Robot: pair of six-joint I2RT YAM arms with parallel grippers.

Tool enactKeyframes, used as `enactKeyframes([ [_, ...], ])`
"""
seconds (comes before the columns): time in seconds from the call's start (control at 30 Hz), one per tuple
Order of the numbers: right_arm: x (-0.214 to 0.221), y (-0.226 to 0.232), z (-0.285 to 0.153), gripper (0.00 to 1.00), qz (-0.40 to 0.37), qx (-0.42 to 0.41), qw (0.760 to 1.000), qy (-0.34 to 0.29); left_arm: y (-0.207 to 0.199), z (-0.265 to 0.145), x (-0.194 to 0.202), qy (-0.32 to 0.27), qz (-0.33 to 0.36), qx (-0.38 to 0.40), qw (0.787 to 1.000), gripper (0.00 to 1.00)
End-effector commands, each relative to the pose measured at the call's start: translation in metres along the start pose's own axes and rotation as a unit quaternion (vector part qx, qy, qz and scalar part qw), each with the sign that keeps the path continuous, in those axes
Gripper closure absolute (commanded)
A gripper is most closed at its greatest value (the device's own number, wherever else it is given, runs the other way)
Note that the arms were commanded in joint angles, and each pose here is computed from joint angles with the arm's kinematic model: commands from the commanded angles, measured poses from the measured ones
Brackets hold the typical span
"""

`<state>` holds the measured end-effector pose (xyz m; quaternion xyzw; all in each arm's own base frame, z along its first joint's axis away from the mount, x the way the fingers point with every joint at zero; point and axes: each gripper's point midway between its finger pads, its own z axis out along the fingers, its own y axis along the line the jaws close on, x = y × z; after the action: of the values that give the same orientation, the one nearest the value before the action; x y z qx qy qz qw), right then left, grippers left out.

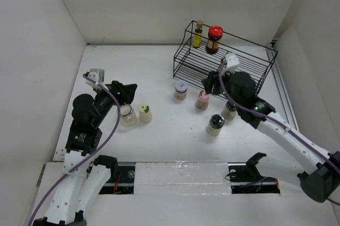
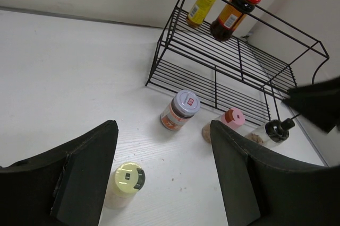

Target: Organize the condiment bottles

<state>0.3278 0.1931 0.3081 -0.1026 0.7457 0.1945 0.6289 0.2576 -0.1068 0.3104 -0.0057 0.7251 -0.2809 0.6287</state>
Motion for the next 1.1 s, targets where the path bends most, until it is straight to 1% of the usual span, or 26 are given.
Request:
enactKeyframes([
  [0.0, 0.058, -0.014, -0.032, 0.37, 0.02, 0.072, 0.994, 0.075, -0.001, 0.0, -0.01, -0.016, 0.002, 0.0, 1.0, 0.34],
  [0.03, 0.077, -0.016, -0.046, 0.34, 0.013, 0.087, 0.99, 0.107, -0.001, 0.0, -0.01, -0.016, 0.002, 0.0, 1.0, 0.34],
  [0.07, 0.089, -0.018, -0.056, 0.31, 0.015, 0.095, 0.988, 0.122, -0.001, 0.0, -0.01, -0.016, 0.002, 0.0, 1.0, 0.34],
  [0.1, 0.088, -0.019, -0.068, 0.26, 0.039, 0.103, 0.987, 0.119, -0.001, 0.0, -0.01, -0.016, 0.002, 0.0, 1.0, 0.34],
  [0.2, 0.117, -0.026, -0.086, 0.23, 0.048, 0.129, 0.978, 0.158, 0.0, 0.002, -0.008, -0.012, 0.001, -0.002, 1.0, 0.34],
  [0.23, 0.122, -0.029, -0.089, 0.26, 0.061, 0.138, 0.975, 0.161, 0.0, 0.002, -0.008, -0.012, 0.001, -0.002, 1.0, 0.34],
  [0.3, 0.135, -0.031, -0.089, 0.35, 0.054, 0.144, 0.972, 0.176, 0.0, 0.002, -0.008, -0.012, 0.001, -0.002, 1.0, 0.34],
  [0.37, 0.142, -0.027, -0.085, 0.39, 0.058, 0.137, 0.971, 0.189, 0.0, 0.002, -0.008, -0.012, 0.001, -0.002, 1.0, 0.34],
  [0.43, 0.148, -0.02, -0.084, 0.39, 0.052, 0.127, 0.97, 0.202, 0.0, 0.002, -0.008, -0.012, 0.001, -0.002, 1.0, 0.34],
  [0.5, 0.153, -0.027, -0.083, 0.39, 0.043, 0.149, 0.965, 0.211, 0.0, 0.002, -0.008, -0.012, 0.001, -0.002, 1.0, 0.34],
  [0.63, 0.156, -0.028, -0.086, 0.39, 0.043, 0.158, 0.962, 0.219, 0.0, 0.002, -0.008, -0.012, 0.001, -0.002, 1.0, 0.34],
  [0.7, 0.164, -0.03, -0.089, 0.42, 0.052, 0.164, 0.96, 0.223, 0.0, 0.002, -0.008, -0.012, 0.001, -0.002, 1.0, 0.34],
  [0.73, 0.166, -0.03, -0.088, 0.42, 0.052, 0.164, 0.959, 0.223, 0.0, 0.002, -0.008, -0.012, 0.001, -0.002, 1.0, 0.34],
  [0.9, 0.176, -0.031, -0.089, 0.57, 0.049, 0.163, 0.957, 0.234, -0.001, 0.002, -0.007, -0.01, 0.001, 0.002, 1.0, 0.34],
  [1.0, 0.179, -0.03, -0.086, 0.62, 0.047, 0.165, 0.956, 0.238, -0.001, 0.002, -0.007, -0.01, 0.001, 0.002, 1.0, 0.34],
  [1.07, 0.179, -0.032, -0.086, 0.73, 0.041, 0.168, 0.956, 0.237, -0.001, 0.002, -0.007, -0.01, 0.001, 0.002, 1.0, 0.34],
])
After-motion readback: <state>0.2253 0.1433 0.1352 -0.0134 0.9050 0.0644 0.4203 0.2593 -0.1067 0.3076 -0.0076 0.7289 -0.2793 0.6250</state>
